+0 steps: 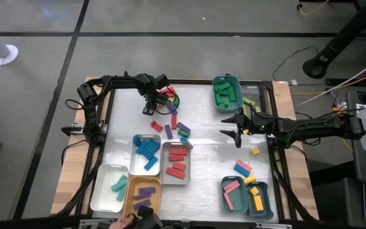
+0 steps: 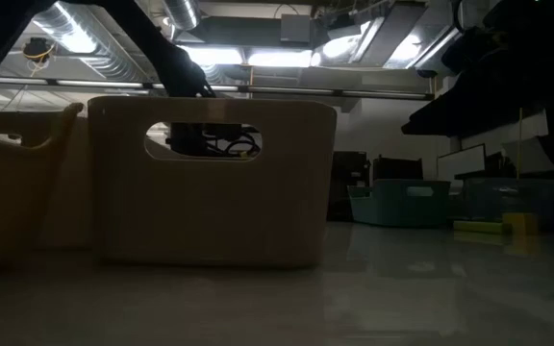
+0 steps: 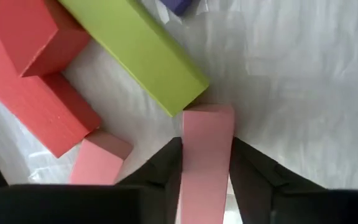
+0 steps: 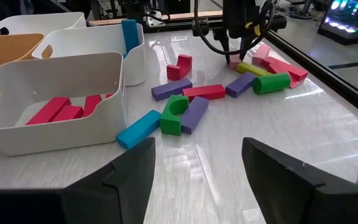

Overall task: Sort blocks
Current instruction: Put the pink block into the bottom green bin

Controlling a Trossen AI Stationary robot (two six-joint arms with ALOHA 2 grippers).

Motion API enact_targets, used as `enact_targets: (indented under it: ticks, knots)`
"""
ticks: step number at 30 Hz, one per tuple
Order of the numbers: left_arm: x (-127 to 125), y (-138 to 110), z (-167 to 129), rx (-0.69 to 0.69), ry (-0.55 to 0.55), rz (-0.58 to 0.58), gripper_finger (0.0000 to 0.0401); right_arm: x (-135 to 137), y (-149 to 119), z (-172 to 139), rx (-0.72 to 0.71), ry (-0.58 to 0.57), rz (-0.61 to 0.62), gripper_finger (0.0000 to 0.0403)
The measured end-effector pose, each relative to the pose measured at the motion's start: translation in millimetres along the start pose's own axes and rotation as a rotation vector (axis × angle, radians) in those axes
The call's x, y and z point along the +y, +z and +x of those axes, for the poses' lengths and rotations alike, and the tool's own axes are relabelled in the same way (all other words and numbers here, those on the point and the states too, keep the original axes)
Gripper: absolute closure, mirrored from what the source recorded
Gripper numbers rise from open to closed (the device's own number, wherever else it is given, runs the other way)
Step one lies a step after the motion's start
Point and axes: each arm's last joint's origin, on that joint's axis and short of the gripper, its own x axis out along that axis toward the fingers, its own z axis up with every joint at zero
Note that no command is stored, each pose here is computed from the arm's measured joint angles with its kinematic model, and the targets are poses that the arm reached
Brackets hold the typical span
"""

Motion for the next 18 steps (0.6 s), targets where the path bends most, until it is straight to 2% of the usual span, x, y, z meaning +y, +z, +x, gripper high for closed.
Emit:
enact_targets:
  ticks: [3, 10, 18]
  knots:
    - [0, 0, 0, -0.001, 0.002, -0.014, 0.0324, 0, 0, 0, 0.000, 0.000, 0.000, 0.0165]
    - [2, 3, -5, -0.003, 0.004, -0.051, 0.0324, 0, 1, 0, -0.012, 0.001, 0.001, 0.0165]
    - [7, 18, -32, -0.052, 0.050, -0.070, 0.0323, 0, 3, 0, -0.034, 0.002, 0.031, 0.0165]
